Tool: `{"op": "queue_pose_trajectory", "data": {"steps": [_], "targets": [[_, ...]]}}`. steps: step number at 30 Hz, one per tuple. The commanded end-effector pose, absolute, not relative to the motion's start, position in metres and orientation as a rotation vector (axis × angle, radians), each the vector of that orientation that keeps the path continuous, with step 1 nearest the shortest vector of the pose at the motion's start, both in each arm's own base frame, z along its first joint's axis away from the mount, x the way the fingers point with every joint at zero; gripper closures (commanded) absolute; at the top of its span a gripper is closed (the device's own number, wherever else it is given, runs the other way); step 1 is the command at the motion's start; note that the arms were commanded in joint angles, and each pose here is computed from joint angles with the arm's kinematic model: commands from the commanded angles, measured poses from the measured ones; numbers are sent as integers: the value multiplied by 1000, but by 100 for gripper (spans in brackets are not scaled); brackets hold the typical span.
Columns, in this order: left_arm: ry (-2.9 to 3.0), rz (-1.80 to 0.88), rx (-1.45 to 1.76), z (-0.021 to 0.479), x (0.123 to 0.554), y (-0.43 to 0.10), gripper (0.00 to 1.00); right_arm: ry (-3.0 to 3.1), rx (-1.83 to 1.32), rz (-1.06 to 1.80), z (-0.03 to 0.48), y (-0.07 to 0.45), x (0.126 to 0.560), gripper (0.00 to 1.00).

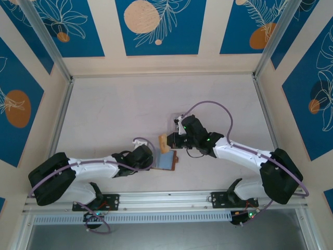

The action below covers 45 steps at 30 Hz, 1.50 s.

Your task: Put the credit cards into the card holder

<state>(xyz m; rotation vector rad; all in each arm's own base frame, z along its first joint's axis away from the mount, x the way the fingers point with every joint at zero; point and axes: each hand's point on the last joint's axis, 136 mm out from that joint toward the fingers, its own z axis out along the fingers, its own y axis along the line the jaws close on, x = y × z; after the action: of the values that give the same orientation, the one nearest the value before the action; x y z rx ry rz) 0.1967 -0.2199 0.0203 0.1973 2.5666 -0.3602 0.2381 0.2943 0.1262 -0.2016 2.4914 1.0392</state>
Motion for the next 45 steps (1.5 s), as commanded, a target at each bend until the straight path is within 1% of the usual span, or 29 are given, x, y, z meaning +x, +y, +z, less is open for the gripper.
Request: {"op": "queue_pose_trajectory", "data": {"steps": [1, 9, 25, 39, 45], "targets": [[2688, -305, 258, -3, 168, -206, 60, 2459, -141, 1051, 115, 303, 243, 100], [2700, -266, 249, -6, 167, -200, 63, 2402, -26, 1009, 80, 302, 236, 100], [2710, -255, 258, -8, 166, -201, 63, 2368, 214, 952, 46, 280, 228, 100], [2719, -236, 262, -11, 165, -200, 63, 2326, 291, 1119, 47, 289, 225, 100], [2720, -223, 255, -12, 165, -198, 63, 2304, 302, 1194, 55, 292, 223, 100]]}}
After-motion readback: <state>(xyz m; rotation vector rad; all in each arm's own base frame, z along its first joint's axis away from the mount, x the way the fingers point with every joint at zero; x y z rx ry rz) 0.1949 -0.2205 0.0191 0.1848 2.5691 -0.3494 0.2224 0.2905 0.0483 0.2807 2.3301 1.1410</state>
